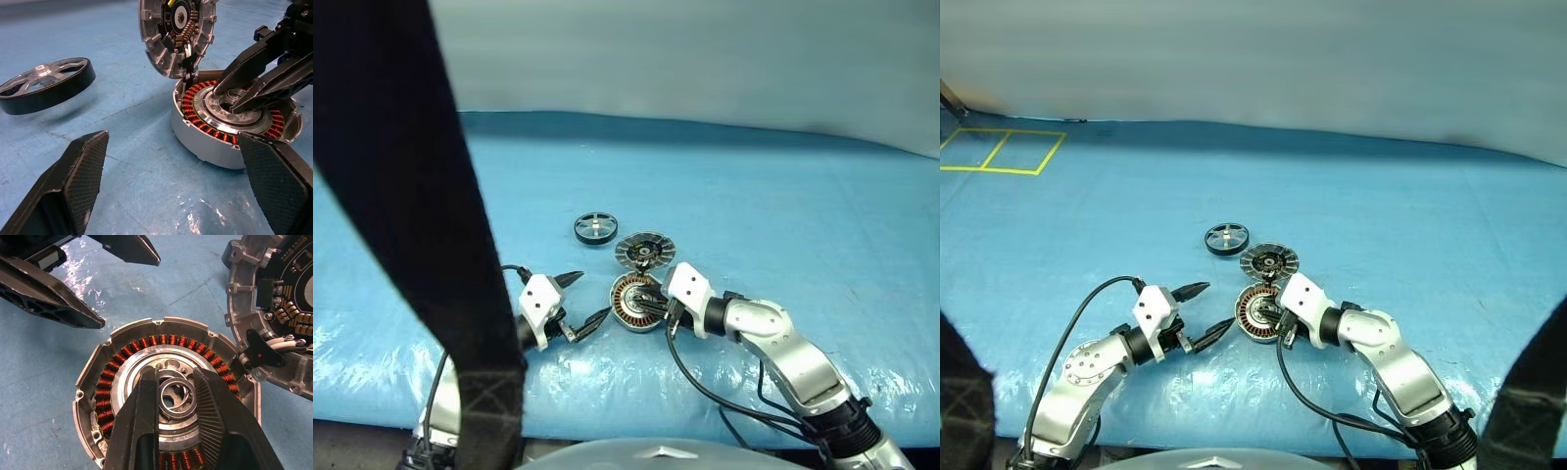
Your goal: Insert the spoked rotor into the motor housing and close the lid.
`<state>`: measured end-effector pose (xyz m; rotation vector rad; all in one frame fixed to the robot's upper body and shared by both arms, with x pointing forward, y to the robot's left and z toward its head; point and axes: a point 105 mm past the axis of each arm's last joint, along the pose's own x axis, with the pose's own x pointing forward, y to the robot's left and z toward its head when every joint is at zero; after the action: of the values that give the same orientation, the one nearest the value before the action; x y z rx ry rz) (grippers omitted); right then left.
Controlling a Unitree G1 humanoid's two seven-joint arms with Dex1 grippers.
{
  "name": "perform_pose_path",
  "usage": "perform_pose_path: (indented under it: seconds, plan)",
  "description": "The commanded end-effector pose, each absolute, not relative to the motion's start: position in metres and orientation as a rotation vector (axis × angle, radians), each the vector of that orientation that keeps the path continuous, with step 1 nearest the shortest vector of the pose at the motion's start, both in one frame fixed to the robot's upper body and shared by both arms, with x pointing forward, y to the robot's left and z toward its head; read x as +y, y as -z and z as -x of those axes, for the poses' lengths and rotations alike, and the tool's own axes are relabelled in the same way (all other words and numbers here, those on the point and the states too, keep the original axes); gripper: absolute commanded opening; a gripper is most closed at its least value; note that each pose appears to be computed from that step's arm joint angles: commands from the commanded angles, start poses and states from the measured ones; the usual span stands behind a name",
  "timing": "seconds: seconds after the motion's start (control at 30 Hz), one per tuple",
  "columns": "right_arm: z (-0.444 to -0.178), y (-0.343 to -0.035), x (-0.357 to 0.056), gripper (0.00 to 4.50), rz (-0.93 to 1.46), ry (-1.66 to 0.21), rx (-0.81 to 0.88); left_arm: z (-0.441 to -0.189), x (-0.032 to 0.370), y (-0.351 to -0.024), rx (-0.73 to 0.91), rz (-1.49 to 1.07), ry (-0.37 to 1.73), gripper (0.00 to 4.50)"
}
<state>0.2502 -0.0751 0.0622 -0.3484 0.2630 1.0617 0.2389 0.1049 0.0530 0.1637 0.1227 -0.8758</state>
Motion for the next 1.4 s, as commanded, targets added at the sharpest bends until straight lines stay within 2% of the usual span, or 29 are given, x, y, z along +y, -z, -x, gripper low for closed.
perform_pose_path:
  seconds: [0.03, 0.37, 0.7, 1.13, 1.4]
  plan:
    - [-0.246, -0.068, -0.066, 0.85, 0.335, -1.106, 0.228, -0.238, 0.103, -0.068, 0.053, -0.181, 0.880, 4.50]
    - [-0.242, -0.072, -0.060, 0.85, 0.318, -1.138, 0.218, -0.237, 0.104, -0.065, 0.048, -0.181, 0.892, 4.50]
    - [-0.242, -0.079, -0.056, 0.85, 0.313, -1.161, 0.198, -0.222, 0.107, -0.068, 0.067, -0.202, 1.034, 4.50]
    - [-0.249, -0.065, -0.063, 0.85, 0.296, -1.107, 0.242, -0.225, 0.104, -0.070, 0.062, -0.203, 1.033, 4.50]
    - [-0.250, -0.067, -0.065, 0.85, 0.282, -1.097, 0.239, -0.226, 0.103, -0.071, 0.063, -0.206, 1.027, 4.50]
